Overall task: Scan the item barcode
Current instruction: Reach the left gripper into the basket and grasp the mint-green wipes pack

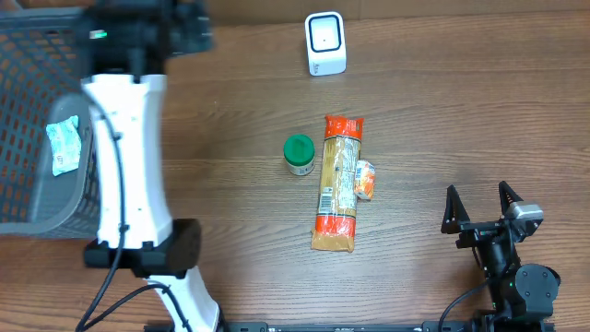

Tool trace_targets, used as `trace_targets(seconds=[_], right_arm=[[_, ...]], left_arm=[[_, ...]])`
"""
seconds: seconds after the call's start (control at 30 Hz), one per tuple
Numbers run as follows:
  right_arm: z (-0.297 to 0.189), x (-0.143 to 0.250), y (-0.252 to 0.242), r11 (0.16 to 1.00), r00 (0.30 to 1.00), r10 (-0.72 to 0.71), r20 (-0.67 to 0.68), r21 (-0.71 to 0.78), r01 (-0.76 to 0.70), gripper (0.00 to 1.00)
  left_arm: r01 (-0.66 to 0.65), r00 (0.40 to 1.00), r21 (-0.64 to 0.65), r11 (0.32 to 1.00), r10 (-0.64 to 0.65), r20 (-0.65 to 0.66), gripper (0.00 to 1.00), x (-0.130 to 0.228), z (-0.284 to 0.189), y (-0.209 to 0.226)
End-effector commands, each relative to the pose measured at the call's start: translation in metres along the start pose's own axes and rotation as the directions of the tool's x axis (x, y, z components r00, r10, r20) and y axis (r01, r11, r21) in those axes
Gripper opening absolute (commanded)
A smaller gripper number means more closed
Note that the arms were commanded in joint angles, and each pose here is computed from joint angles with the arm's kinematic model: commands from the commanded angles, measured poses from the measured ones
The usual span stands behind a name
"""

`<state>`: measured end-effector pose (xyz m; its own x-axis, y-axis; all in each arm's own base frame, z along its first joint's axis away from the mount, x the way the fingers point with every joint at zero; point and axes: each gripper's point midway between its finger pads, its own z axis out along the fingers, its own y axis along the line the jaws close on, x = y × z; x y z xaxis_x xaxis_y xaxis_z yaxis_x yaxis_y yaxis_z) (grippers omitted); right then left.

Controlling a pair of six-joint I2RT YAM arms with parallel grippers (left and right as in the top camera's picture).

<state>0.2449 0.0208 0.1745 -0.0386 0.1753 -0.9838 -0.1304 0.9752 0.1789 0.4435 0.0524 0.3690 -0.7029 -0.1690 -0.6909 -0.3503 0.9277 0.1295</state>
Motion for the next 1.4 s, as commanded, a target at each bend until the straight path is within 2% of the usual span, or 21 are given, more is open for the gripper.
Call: trace_targets(seconds=[0.0,0.17,0.33,0.4,0.53,0.73,0.9,1.37], right_arm=[[0.000,0.001,-0.004,1.000,1.000,-0.003,0.007,0.018,0.003,1.00],[0.000,0.001,-0.004,1.000,1.000,-0.003,0.007,0.018,0.003,1.00],[0.000,0.001,-0.004,1.000,1.000,-0.003,0.007,0.018,0.003,1.00],[0.000,0.001,-0.004,1.000,1.000,-0.003,0.007,0.018,0.003,1.00],[0.000,0.001,-0.004,1.000,1.000,-0.003,0.007,0.018,0.003,1.00],[0.000,0.001,-0.004,1.000,1.000,-0.003,0.006,0.018,0.003,1.00],[0.000,0.001,-0.004,1.000,1.000,-0.003,0.007,0.018,0.003,1.00],[0.000,0.001,-0.004,1.000,1.000,-0.003,0.007,0.018,0.003,1.00]], left_arm=[[-0.020,1.000,-0.105,0.994,0.018,-0.025,1.00,-0.001,0.006,0.065],[0.084,0.991,-0.110,0.990,-0.095,-0.095,1.00,0.015,0.023,0.126],[0.167,0.976,-0.170,0.971,-0.187,-0.110,1.00,0.027,0.025,0.187],[0.179,0.973,-0.157,0.971,-0.199,-0.118,1.00,0.032,0.027,0.200],[0.185,0.972,-0.059,0.981,-0.191,-0.135,1.00,0.037,0.040,0.206],[0.160,0.961,-0.066,0.985,-0.171,-0.218,1.00,0.064,0.086,0.216],[0.072,0.959,-0.034,0.997,-0.078,-0.273,1.00,0.092,0.134,0.213],[0.085,0.961,-0.109,0.990,-0.110,-0.253,1.00,0.143,0.213,0.241]])
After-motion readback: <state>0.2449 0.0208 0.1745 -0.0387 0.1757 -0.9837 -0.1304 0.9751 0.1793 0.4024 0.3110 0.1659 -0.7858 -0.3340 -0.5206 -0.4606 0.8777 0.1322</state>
